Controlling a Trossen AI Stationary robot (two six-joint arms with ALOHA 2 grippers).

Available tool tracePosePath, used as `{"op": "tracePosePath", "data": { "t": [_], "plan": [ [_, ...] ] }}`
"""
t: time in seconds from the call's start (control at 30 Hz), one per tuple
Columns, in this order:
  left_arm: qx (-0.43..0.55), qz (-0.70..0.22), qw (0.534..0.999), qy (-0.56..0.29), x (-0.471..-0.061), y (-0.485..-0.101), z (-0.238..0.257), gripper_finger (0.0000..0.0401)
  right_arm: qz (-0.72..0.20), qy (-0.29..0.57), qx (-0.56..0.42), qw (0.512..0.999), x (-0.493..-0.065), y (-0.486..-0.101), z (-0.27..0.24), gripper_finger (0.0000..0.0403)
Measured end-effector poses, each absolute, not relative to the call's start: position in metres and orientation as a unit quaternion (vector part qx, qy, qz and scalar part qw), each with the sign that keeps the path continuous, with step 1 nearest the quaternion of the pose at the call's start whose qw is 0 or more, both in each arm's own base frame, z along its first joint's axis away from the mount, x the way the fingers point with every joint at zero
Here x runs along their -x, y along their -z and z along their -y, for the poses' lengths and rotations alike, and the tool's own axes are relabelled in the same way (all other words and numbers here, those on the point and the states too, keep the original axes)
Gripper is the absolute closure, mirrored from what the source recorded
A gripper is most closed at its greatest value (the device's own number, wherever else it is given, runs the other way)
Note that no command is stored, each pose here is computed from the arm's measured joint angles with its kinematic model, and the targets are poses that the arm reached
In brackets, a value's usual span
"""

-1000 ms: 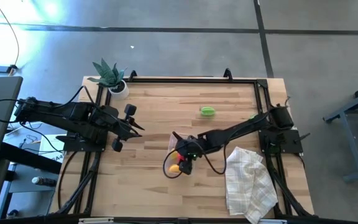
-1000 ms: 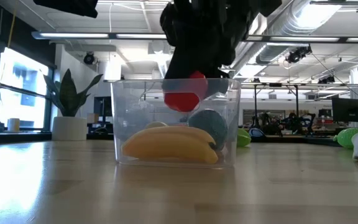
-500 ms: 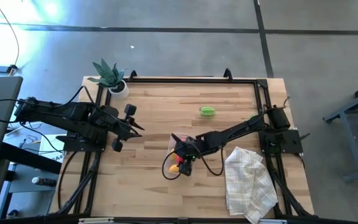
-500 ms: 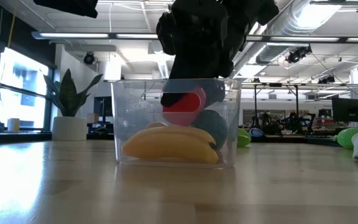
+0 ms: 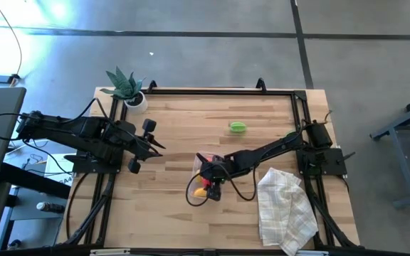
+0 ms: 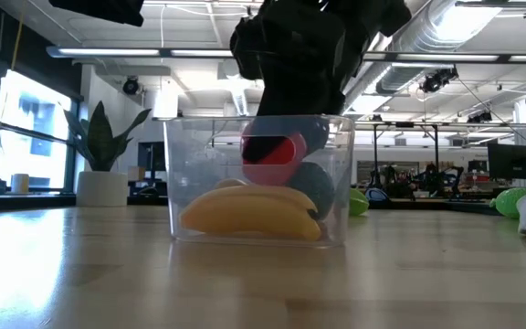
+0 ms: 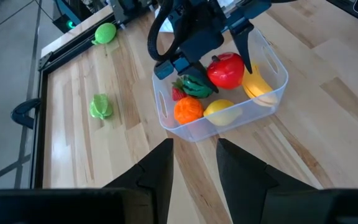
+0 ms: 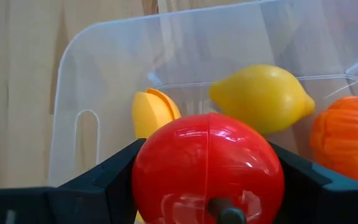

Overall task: Pick and placing Produce into tupperware
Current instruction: Put the apple into the transparent bin

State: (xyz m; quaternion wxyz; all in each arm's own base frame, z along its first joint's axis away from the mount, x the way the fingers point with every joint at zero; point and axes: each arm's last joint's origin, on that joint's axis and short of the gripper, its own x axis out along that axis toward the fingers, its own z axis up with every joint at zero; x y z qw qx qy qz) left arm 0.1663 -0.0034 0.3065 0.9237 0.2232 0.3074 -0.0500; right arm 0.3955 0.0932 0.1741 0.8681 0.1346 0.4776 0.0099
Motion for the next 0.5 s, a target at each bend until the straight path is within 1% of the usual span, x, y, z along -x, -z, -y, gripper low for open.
{"op": "tracePosePath", "data": {
  "t": [0.5],
  "plan": [
    [-0.223,-0.307,0.924,0.050,-0.1662,-0.3065,0.0034,0.0290,-0.487,-0.022,-0.095,0.868,-0.3957,-0.1677,-0.0928,0.0146]
  ]
}}
